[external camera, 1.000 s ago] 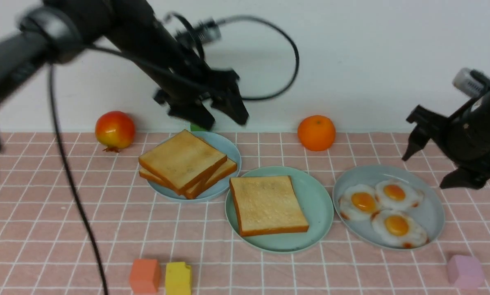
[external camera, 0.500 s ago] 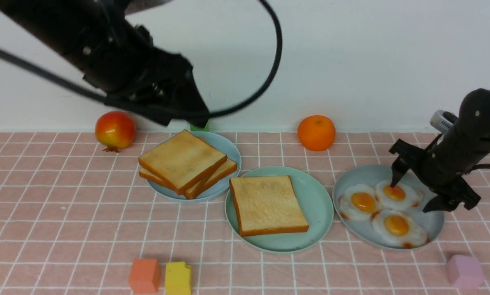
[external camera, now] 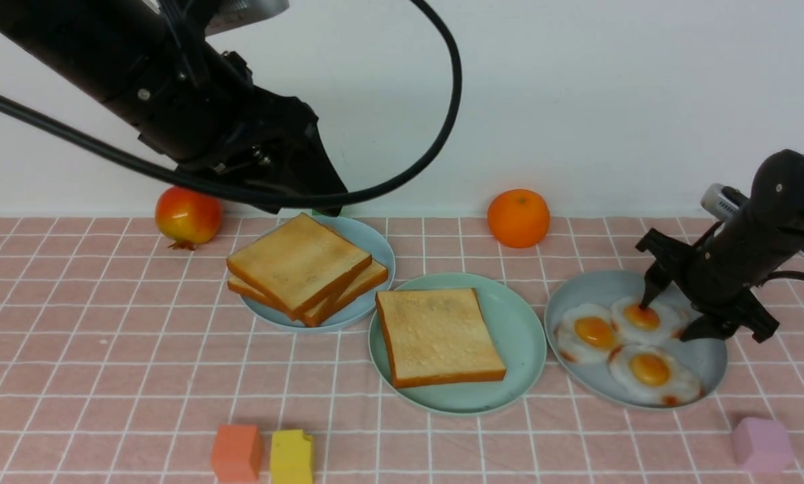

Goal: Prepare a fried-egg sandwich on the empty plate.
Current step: Use the right arm to grab a fried egg

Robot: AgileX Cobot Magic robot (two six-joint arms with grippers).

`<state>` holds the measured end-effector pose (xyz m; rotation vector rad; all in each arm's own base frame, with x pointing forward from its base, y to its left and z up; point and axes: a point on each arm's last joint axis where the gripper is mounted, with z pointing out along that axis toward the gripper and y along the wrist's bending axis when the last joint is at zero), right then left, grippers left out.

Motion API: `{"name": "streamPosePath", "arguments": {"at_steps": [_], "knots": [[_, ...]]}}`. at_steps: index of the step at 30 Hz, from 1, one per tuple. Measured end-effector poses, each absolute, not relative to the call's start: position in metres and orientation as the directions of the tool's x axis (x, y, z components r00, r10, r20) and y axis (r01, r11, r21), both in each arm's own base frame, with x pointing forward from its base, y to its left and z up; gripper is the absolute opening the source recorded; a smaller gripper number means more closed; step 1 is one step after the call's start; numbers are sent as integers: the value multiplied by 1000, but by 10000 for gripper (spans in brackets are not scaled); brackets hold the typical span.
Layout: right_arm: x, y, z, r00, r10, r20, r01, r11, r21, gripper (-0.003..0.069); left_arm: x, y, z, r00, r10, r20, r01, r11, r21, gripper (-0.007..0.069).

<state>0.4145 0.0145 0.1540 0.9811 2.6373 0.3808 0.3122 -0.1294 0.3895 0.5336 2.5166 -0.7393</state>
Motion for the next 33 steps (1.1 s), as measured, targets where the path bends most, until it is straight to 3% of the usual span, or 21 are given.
{"name": "streamPosePath", "arguments": {"at_steps": [3,5,13,16,33], "knots": [[414,13,151,-749,634,-191,560,761,328,205,312,-129,390,-818,231,-526,479,780,-403,545],[414,13,151,-762,617,-195,546,775,318,152,312,-130,390,-819,229,-526,479,779,-406,545],[413,12,154,-788,576,-219,507,808,299,147,312,-130,390,-818,229,-527,480,776,-408,545],[411,13,162,-797,557,-233,487,821,297,57,312,-130,390,-818,228,-528,480,776,-409,545],[402,15,176,-848,481,-223,414,863,289,28,313,-131,391,-817,220,-534,480,773,-416,545]]}}
